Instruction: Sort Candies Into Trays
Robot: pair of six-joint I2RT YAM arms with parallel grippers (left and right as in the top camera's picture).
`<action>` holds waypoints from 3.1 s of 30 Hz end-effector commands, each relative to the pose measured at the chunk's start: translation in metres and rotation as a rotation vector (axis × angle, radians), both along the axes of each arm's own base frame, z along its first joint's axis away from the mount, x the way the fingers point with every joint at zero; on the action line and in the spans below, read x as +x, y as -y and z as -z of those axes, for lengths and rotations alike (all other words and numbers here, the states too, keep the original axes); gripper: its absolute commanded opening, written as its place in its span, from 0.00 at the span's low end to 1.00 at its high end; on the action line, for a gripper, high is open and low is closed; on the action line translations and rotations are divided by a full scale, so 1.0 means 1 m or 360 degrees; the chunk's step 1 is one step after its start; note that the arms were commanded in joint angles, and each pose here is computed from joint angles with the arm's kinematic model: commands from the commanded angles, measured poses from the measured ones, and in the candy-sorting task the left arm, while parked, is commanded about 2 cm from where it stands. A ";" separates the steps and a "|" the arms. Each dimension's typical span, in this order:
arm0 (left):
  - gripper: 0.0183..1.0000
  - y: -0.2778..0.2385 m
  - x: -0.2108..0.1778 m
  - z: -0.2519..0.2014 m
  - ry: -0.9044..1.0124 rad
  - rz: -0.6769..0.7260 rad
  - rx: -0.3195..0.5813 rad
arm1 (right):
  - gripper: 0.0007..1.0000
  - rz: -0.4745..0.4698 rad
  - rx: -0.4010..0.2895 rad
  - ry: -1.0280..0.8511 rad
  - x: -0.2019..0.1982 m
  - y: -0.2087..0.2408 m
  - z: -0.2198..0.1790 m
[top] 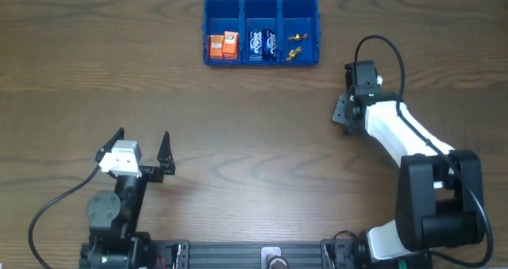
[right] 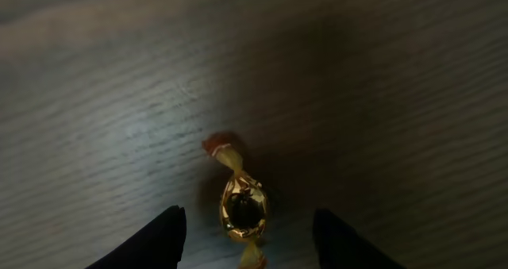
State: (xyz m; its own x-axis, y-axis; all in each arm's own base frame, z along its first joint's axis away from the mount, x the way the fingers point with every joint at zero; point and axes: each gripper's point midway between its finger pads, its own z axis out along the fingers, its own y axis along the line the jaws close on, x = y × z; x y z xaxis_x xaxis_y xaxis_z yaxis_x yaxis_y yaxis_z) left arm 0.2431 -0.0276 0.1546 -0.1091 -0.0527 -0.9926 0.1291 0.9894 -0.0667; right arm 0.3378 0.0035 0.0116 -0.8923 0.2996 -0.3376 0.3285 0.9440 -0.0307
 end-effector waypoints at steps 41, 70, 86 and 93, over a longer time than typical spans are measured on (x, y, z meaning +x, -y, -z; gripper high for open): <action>1.00 0.002 -0.001 0.016 -0.0074 0.0026 0.0012 | 0.12 -0.0463 0.0101 0.0755 0.069 -0.113 -0.198; 1.00 0.002 -0.001 0.016 -0.0075 0.0026 0.0013 | 0.66 -0.0471 0.0008 0.0638 0.208 -0.134 -0.128; 1.00 0.002 -0.001 0.016 -0.0074 0.0026 0.0012 | 1.00 -0.0337 -0.0103 0.1133 0.060 -0.022 -0.258; 1.00 0.002 -0.001 0.016 -0.0074 0.0026 0.0012 | 1.00 -0.0249 -0.0088 0.1425 -0.033 0.024 -0.230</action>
State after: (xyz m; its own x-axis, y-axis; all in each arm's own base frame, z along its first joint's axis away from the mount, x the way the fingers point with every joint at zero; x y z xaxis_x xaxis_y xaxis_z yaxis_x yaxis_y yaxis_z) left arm 0.2431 -0.0275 0.1544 -0.1099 -0.0530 -0.9925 0.1286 0.9894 -0.0671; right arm 0.3292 -0.0217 0.2599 -0.3333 0.1788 -0.9257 0.1824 0.9755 0.1228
